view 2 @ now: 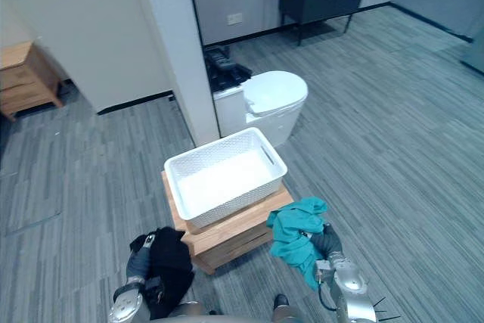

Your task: Tidy the bed and pick cloth on bed and put in laundry

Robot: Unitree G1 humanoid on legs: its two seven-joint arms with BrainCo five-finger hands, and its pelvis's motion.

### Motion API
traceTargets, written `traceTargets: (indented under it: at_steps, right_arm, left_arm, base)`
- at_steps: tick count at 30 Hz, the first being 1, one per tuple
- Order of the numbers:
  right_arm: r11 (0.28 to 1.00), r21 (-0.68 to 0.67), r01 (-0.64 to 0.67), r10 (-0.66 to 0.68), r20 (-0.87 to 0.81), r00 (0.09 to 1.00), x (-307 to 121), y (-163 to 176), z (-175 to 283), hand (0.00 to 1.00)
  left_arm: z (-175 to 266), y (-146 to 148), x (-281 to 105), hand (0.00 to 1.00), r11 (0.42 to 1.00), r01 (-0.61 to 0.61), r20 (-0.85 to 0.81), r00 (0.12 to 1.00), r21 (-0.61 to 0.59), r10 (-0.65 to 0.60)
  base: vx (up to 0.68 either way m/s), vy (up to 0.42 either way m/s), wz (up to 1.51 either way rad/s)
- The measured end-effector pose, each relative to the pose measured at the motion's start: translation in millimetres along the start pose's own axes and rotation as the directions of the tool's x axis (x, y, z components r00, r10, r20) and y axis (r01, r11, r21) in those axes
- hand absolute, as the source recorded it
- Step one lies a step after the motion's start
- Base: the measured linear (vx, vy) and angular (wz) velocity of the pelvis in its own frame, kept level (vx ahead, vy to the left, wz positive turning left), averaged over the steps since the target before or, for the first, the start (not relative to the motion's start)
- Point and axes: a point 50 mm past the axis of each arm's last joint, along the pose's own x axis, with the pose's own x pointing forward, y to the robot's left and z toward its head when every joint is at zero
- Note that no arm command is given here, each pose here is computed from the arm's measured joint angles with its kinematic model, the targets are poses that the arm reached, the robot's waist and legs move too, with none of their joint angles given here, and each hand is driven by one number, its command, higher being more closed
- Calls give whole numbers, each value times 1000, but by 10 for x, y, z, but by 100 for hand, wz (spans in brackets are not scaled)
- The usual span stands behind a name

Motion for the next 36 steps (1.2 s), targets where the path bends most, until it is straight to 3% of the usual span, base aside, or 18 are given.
traceTargets:
  at_steps: [4, 10, 17, 20, 27, 36]
  right_arm:
    - [1000, 18, 8, -8, 11, 1000, 23, 68, 19, 100]
    - [995, 80, 53, -51, -21, 998, -99, 158, -167, 100]
    - [992, 101, 81, -100, 199, 975, -183, 95, 273, 100]
    - [995, 74, 63, -83, 307, 948, -104, 77, 578, 100]
    - [998, -68, -14, 47, 502, 863, -171, 61, 1166, 100]
    - [972, -182, -147, 213, 430, 877, 24, 361, 1257, 100]
  left_arm:
    - [0, -34, 3, 100, 999, 36, 0, 999, 24, -36]
    - [29, -62, 44, 100, 976, 143, -12, 990, 167, -143]
    - [160, -57, 181, 100, 951, 178, 1, 983, 254, -185]
    - [104, -119, 159, 100, 955, 188, -18, 982, 231, -190]
    - [59, -79, 150, 100, 954, 184, -36, 983, 237, -181]
    - [-22, -69, 139, 100, 949, 206, -74, 978, 237, -194]
  base:
    - [17, 31, 32]
    - [65, 100, 72]
    - [226, -103, 63]
    - [168, -89, -17]
    - [17, -12, -4]
    - [-13, 38, 6]
